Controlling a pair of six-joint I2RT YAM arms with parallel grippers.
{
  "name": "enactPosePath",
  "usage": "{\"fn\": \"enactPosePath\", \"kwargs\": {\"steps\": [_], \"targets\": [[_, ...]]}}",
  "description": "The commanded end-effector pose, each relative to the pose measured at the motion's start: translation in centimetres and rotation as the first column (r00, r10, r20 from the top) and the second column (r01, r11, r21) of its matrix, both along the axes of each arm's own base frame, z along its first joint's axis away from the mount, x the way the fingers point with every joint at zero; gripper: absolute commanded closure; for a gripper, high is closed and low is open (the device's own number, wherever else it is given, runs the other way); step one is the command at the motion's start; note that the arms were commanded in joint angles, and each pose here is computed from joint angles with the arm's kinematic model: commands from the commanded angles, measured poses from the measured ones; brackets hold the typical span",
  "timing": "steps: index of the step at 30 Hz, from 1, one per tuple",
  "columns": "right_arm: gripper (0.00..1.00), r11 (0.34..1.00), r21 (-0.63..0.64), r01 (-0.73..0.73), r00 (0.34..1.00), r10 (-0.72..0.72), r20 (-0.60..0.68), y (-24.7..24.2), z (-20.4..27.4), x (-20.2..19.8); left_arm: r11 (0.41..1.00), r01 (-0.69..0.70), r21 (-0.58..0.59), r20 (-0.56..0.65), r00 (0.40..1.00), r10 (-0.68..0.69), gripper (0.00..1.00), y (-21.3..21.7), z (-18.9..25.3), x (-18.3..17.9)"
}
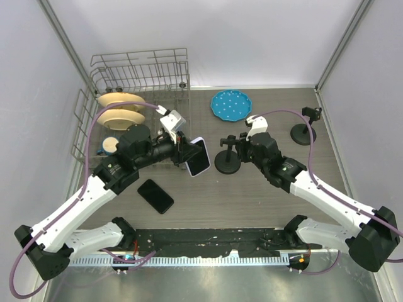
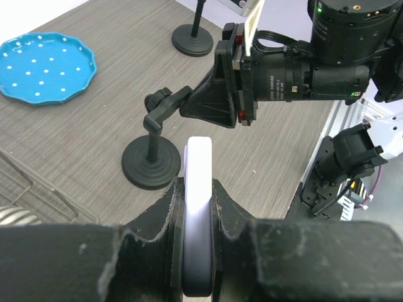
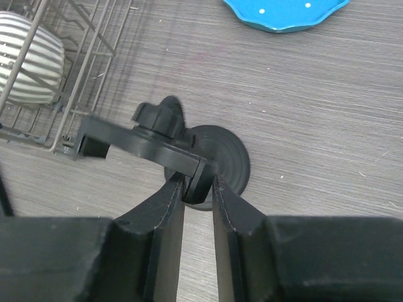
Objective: Place the phone on the phone stand
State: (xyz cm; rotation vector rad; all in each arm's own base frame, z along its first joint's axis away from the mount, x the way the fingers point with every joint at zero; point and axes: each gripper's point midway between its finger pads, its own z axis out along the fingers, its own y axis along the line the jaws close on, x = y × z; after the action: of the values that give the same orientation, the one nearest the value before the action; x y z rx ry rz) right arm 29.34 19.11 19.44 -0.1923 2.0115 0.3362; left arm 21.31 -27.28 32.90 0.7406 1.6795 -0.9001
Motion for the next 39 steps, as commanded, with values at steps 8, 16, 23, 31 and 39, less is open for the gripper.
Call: {"fn": "enactPosePath", "kwargs": {"steps": [8,16,23,31,39], "targets": [[0.99,0.997,0.003,-0.075,0.995,0.074,0.069,1.3,3.0,0.4,0.952,0.287,-0.107,0.125,0.954,-0.274,1.00,-2.7,3.9,-3.6],[0.99,0.991,-0.001,-0.131,0.991,0.131,0.006,1.9,3.5,-0.7,0.934,0.310,-0.179,0.136,0.948,-0.289,1.00,-3.6,6.0,-3.5],[0.99,0.973,-0.020,-0.228,0.973,0.227,-0.047,3.2,3.5,-1.3,0.869,0.387,-0.310,0.175,0.921,-0.348,1.00,-5.6,11.4,-3.5],[0.97,0.966,-0.001,-0.260,0.962,0.258,-0.091,3.6,3.1,-2.0,0.882,0.325,-0.342,0.267,0.933,-0.240,1.00,-5.6,14.2,-1.4],[0.59,0.961,0.012,-0.276,0.956,0.276,-0.103,3.3,4.0,-3.0,0.945,0.215,-0.247,0.340,0.932,-0.123,1.00,-3.5,11.5,-0.3]]}}
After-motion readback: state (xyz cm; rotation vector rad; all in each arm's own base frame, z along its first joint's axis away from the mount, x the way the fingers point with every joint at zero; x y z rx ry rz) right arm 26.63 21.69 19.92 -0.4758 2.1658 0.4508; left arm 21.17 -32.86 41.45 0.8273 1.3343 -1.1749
